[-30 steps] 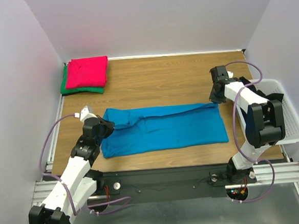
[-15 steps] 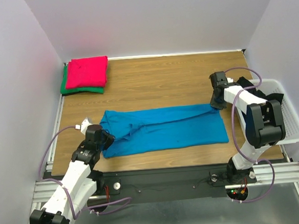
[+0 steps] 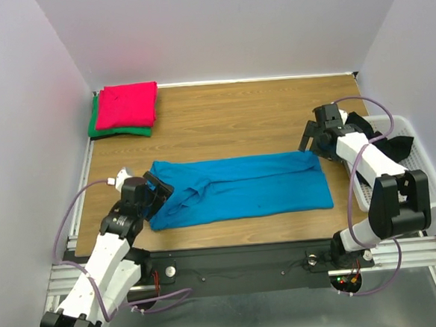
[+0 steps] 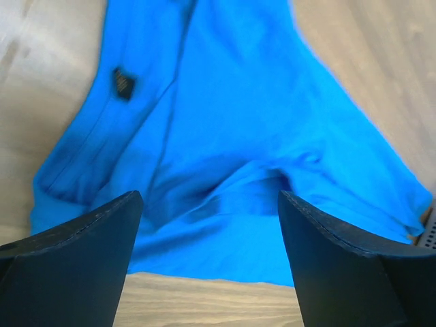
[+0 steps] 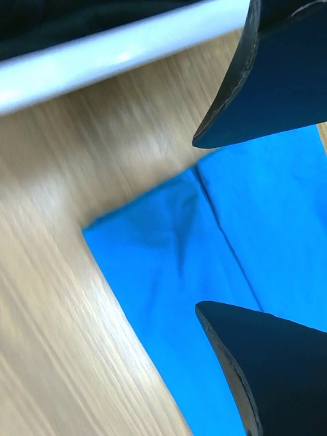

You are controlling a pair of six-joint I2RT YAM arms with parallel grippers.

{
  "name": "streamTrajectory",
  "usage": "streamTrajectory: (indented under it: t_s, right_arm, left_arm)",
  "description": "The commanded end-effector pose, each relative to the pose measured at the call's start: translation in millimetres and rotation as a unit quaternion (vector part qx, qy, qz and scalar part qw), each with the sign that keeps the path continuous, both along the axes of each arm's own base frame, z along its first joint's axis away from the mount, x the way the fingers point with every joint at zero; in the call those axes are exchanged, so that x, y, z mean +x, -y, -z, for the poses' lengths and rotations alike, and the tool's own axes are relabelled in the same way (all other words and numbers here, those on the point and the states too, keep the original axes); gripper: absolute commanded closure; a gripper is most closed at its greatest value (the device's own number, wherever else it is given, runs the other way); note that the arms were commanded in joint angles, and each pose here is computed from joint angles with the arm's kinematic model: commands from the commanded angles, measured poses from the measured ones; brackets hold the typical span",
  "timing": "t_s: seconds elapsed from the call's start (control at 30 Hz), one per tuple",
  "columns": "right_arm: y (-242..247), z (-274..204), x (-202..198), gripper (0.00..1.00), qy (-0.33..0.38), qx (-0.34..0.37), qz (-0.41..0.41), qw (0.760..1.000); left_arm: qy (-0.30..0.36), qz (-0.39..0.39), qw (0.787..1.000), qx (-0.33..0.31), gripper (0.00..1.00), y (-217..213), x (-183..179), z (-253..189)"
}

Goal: Fold and stack the t-shirts
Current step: Fold the tshirt

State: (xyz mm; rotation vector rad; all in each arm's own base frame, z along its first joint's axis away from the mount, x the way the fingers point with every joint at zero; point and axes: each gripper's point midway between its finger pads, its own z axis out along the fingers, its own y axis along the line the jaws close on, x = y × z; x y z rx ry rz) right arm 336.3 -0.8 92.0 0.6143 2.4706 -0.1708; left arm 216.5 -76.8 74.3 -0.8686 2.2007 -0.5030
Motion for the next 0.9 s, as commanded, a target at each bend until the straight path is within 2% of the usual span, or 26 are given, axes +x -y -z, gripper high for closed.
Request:
streamTrajectory:
  t_s: [0.0,0.1,0.17,0.3,0.4,0.5,0.6,0.73,0.87]
  right_arm:
    - [-22,-19,10,0.0,0.032,0.047,-0.045,0.997]
    - [-51,-19,9,0.0,0.033,0.079,-0.101,0.991]
    - [-80,-16,11,0.0,0.038,0.097,-0.155,0.982]
    - [-115,1,11,0.0,0.026,0.109,-0.195,0.974]
    - [-116,14,13,0.0,0.012,0.108,-0.189,0.976]
    - [-115,19,16,0.0,0.007,0.101,-0.189,0.977]
    - [-109,22,17,0.0,0.004,0.087,-0.179,0.98]
    - [-108,19,18,0.0,0.008,0.086,-0.177,0.98]
    - [-108,15,17,0.0,0.016,0.085,-0.177,0.981]
  left_arm:
    - [0.062,0.02,0.998,0.007,0.07,12,41,-54]
    - [0.083,0.049,0.995,0.012,0.07,29,67,-66]
    - [0.067,0.081,0.994,0.022,0.07,50,80,-60]
    - [0.052,0.134,0.988,0.055,0.07,95,102,-50]
    - [0.025,0.176,0.982,0.067,0.07,122,98,-30]
    - [0.007,0.18,0.981,0.066,0.07,129,89,-13]
    - [-0.024,0.208,0.977,0.048,0.07,141,64,15]
    - [-0.036,0.24,0.97,0.022,0.07,166,34,21]
    - [-0.026,0.261,0.965,-0.008,0.07,189,6,5]
